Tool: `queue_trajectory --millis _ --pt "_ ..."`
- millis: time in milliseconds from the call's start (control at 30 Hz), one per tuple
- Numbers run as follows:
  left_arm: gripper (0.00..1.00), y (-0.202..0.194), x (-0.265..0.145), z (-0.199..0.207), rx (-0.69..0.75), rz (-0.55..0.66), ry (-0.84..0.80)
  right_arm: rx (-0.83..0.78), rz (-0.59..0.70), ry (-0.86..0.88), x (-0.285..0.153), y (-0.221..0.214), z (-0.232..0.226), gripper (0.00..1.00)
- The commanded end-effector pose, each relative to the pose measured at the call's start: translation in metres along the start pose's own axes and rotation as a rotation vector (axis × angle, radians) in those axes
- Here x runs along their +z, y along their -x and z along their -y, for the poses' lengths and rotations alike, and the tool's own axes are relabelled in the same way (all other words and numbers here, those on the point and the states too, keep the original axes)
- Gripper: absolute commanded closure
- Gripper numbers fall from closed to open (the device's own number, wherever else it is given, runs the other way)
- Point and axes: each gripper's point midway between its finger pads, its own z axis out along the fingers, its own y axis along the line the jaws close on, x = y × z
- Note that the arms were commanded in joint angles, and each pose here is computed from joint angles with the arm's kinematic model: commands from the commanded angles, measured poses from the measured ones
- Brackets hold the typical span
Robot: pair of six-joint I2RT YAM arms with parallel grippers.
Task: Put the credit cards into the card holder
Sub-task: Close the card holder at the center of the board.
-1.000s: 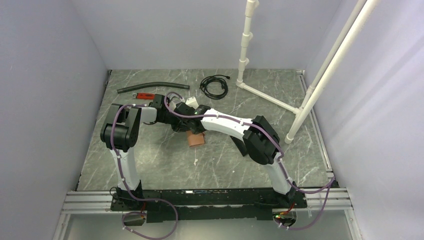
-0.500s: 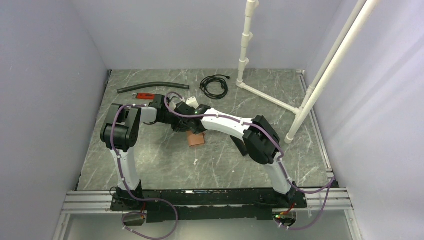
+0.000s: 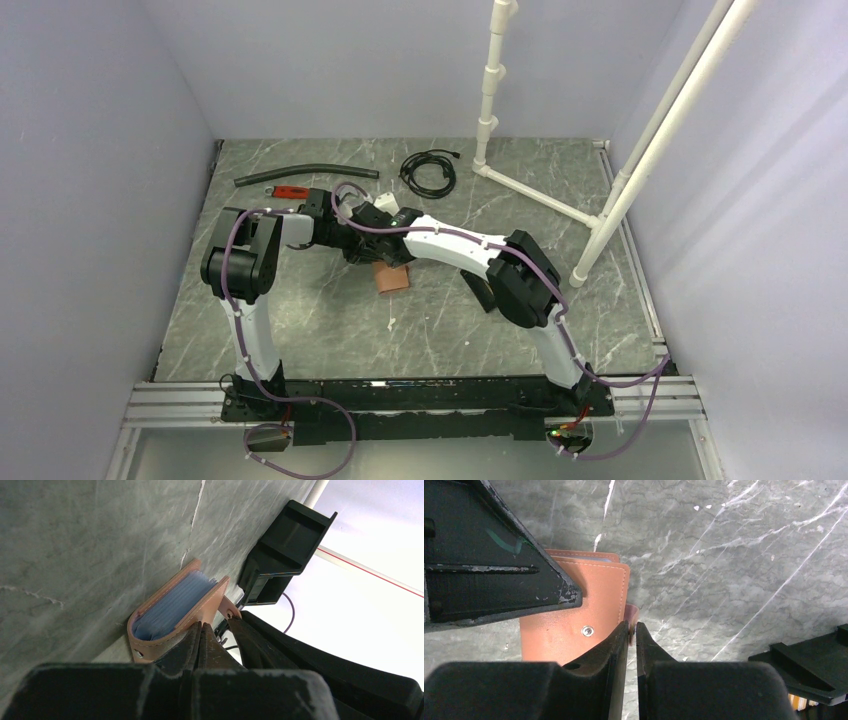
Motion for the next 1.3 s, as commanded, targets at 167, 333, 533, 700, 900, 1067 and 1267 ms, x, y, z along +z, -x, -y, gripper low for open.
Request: queue_trajectory --millis 167,333,533,700,900,1067,1267 --pt "1.0 -0.004 0.004 -0.01 -0.003 0.002 0.028 0.012 0.01 0.02 -0.007 0.007 0.003 0.86" --pt "1.0 -0.004 0.004 -0.011 -0.007 0.0 0.029 0.012 -0.006 0.026 -0.005 0.002 0.002 0.86" --pt "1.0 -0.004 0.004 -0.012 -0.008 0.001 0.032 0.016 -0.001 0.029 -0.006 0.002 0.003 0.92" --pt "1.0 -0.004 0.004 -0.011 -0.005 0.002 0.031 0.026 0.017 0.035 -0.01 0.006 0.004 0.96" --pt "1.0 -0.004 0.004 -0.011 -0.005 0.001 0.027 0.057 0.058 0.131 -0.022 0.018 -0.006 0.98" --pt "1.0 -0.004 0.004 -0.01 -0.004 0.0 0.023 0.191 0.078 0.354 -0.032 0.028 -0.013 0.95" --pt "1.0 -0.005 0.005 -0.011 -0.011 -0.004 0.017 0.344 0.05 0.58 -0.032 0.029 -0.014 1.0"
